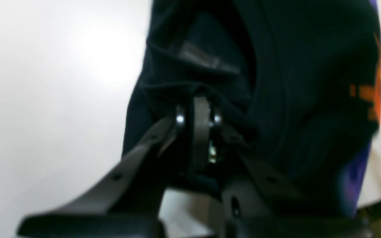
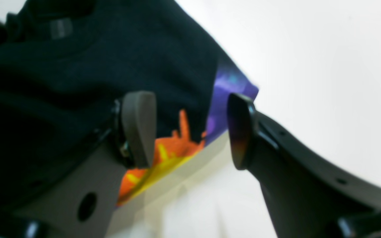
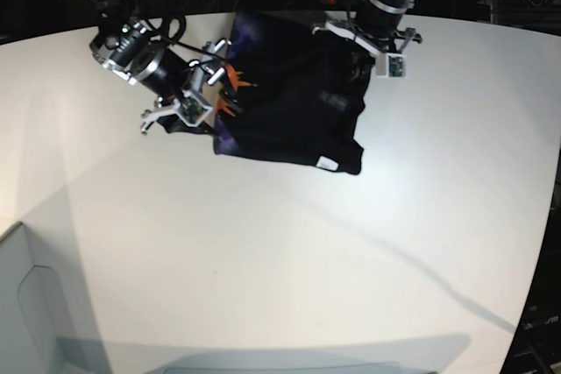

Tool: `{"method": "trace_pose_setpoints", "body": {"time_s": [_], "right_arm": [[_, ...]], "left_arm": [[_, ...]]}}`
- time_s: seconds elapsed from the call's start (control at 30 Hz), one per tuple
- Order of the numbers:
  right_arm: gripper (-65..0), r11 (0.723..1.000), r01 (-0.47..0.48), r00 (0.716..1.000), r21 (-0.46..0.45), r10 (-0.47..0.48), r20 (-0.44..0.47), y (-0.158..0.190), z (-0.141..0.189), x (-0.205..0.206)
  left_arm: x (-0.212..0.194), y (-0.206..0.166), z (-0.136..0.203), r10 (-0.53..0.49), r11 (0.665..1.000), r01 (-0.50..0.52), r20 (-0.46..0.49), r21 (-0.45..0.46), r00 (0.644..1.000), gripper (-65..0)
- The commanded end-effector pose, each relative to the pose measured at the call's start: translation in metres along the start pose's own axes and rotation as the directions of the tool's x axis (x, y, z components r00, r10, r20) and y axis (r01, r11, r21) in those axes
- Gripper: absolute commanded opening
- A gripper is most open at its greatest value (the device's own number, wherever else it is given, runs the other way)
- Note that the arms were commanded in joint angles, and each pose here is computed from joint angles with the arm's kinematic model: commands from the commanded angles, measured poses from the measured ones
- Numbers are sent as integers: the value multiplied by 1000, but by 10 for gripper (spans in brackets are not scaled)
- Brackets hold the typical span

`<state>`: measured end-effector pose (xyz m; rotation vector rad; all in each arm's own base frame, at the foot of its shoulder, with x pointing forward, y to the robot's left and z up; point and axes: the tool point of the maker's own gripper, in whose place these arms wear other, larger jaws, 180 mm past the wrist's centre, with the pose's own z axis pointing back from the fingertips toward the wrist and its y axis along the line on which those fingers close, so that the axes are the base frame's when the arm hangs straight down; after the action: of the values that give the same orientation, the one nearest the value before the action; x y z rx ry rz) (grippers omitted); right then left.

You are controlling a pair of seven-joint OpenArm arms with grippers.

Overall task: Fold the T-shirt properly
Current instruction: 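Pull the bundle's corner with the left gripper to square it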

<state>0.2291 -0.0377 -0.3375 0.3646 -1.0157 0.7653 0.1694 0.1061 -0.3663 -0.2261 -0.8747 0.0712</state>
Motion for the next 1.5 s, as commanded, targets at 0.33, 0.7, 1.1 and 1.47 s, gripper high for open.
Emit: {"method": "trace_pose_setpoints", "body": {"time_s": [0.33, 0.7, 1.1, 1.47], "right_arm": [[-302, 1000, -8, 999, 12, 8, 50, 1, 2, 13], [-302, 1000, -8, 999, 12, 8, 50, 1, 2, 13], [-302, 1000, -4, 999, 13, 3, 44, 1, 1, 10], [-302, 1000, -8, 999, 5, 7, 38, -5, 0, 8]], "left_arm": [[17, 22, 4, -7, 998, 4, 55, 58, 998, -645], [27, 45, 8, 182, 981, -187, 80, 59, 980, -281], [35, 2, -2, 287, 955, -281, 62, -98, 956, -176], [23, -17, -6, 104, 991, -99, 50, -89, 993, -176]]}}
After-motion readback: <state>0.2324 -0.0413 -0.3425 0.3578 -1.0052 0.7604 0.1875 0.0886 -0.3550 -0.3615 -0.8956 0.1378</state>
